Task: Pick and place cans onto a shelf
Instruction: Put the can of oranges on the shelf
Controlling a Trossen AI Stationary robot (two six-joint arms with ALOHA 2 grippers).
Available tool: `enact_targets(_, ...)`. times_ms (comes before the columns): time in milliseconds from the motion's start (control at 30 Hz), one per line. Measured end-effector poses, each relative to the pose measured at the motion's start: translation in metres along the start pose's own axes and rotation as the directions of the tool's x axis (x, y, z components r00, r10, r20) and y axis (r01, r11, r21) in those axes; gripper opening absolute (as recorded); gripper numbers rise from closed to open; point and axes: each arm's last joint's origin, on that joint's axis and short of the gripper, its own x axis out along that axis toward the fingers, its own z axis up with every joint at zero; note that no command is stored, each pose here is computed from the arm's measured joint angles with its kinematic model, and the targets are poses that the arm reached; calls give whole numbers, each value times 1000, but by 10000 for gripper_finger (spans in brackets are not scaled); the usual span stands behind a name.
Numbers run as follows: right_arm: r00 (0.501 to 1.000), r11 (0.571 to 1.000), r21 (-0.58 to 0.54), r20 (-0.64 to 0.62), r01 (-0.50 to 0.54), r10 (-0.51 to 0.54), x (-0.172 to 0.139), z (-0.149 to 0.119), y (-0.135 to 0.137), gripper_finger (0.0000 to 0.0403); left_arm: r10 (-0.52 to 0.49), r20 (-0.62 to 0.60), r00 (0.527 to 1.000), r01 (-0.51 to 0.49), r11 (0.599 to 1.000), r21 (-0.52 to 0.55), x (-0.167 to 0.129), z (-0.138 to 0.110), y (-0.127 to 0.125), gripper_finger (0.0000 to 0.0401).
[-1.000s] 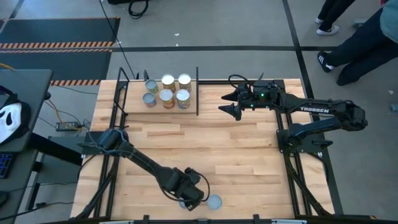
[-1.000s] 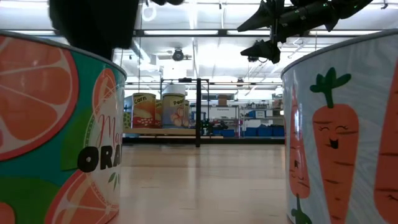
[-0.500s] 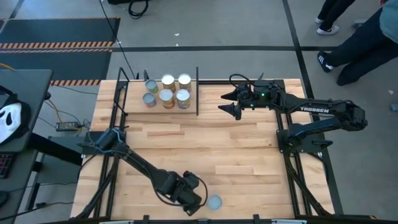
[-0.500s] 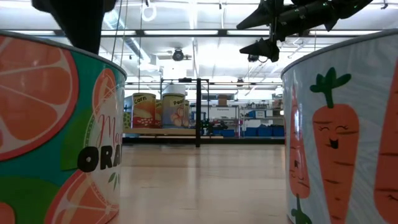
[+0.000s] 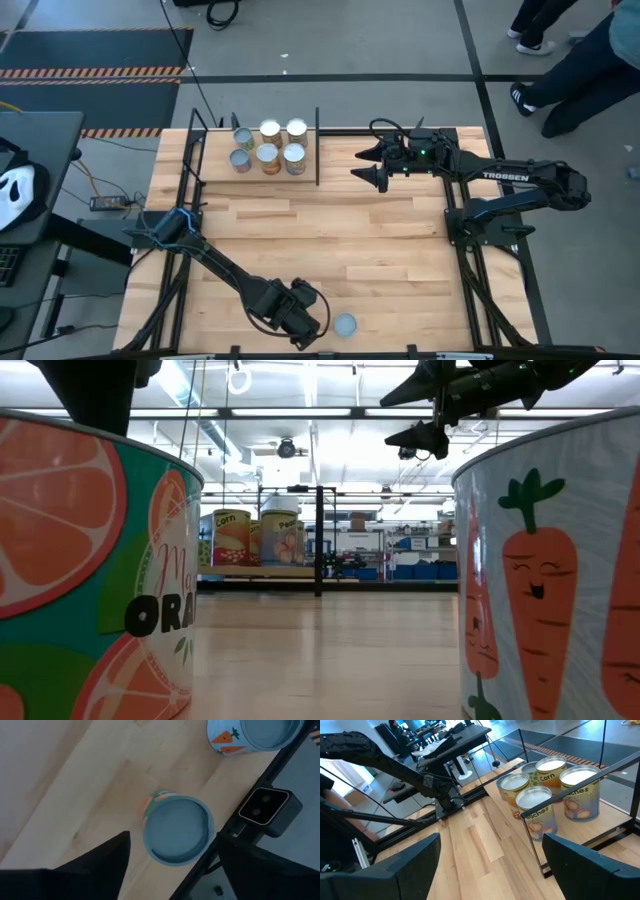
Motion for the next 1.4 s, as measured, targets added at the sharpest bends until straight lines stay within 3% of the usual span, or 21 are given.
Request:
enact_targets(500, 1000, 1000, 0, 4, -1, 1, 0, 0, 0, 357, 12, 14, 1000, -12, 1000, -11, 3, 1, 0, 316)
enact_targets(767, 1000, 1000, -1, 4, -2, 2, 0, 0, 0, 357, 24, 43, 999, -32, 981, 191, 3, 1, 1, 316)
enact_targets(1000, 1000, 1000, -1, 4, -2, 2, 0, 0, 0, 357, 25, 47, 999, -40, 934, 354, 3, 5, 2, 316)
enact_targets(1233, 1000, 1000, -1, 4, -2, 2, 0, 0, 0, 357, 22, 47, 999, -44, 847, 530, 3, 5, 2, 316)
enact_targets(1400, 1000, 1000, -1, 4, -2, 2, 0, 0, 0, 357, -164, 147, 975, 47, 806, 590, 3, 20, -15, 316)
